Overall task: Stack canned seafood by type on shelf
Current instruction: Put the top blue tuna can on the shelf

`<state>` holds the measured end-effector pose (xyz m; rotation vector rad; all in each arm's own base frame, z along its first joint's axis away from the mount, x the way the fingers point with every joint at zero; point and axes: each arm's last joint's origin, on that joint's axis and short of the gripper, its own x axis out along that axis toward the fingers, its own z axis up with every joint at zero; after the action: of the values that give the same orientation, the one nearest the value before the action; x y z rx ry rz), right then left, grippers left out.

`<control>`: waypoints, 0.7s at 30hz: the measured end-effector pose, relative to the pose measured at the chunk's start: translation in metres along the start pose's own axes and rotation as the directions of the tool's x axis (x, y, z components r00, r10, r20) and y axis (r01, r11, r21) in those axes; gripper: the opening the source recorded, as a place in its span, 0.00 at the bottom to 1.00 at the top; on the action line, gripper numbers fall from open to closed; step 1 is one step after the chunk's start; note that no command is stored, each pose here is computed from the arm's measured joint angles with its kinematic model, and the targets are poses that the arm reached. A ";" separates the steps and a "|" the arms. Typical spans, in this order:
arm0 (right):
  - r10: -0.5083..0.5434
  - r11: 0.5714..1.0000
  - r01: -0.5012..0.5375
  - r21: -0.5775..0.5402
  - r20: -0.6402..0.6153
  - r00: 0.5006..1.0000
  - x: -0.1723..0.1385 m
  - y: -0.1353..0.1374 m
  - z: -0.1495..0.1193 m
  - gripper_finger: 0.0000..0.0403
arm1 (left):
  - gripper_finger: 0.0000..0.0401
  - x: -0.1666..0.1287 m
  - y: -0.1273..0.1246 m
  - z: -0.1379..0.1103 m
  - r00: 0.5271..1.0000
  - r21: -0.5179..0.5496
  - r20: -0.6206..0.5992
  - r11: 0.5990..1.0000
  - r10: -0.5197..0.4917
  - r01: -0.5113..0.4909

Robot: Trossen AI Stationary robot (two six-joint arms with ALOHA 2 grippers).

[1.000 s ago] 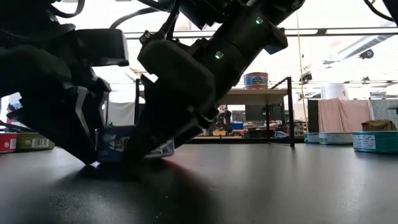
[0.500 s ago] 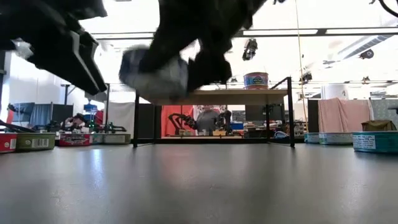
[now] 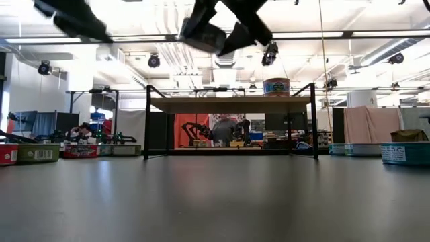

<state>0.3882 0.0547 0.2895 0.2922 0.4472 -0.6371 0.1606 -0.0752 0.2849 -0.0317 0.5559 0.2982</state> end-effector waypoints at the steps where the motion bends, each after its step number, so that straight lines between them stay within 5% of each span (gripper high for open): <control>1: -0.011 1.000 0.011 0.008 0.010 1.000 0.000 -0.004 0.004 0.91 | 0.58 -0.006 0.004 0.005 0.999 -0.014 0.036 1.000 0.021 -0.021; 9: -0.064 0.996 0.063 0.060 0.017 0.998 0.016 -0.026 0.019 0.91 | 0.58 -0.044 0.029 0.037 0.956 -0.146 0.255 0.983 0.144 -0.109; 16: -0.006 0.992 0.013 0.127 -0.051 0.999 0.033 -0.048 0.030 0.91 | 0.58 -0.060 0.037 0.050 0.958 -0.131 0.286 0.989 -0.032 0.072; 21: 0.005 0.991 0.005 0.136 -0.070 0.998 0.037 -0.054 0.032 0.91 | 0.58 -0.062 0.038 0.053 0.949 -0.155 0.315 0.984 -0.035 0.088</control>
<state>0.3908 -0.0178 0.2930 0.4453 0.4718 -0.6599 0.1265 -0.0498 0.3645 -0.1618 0.2145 0.2812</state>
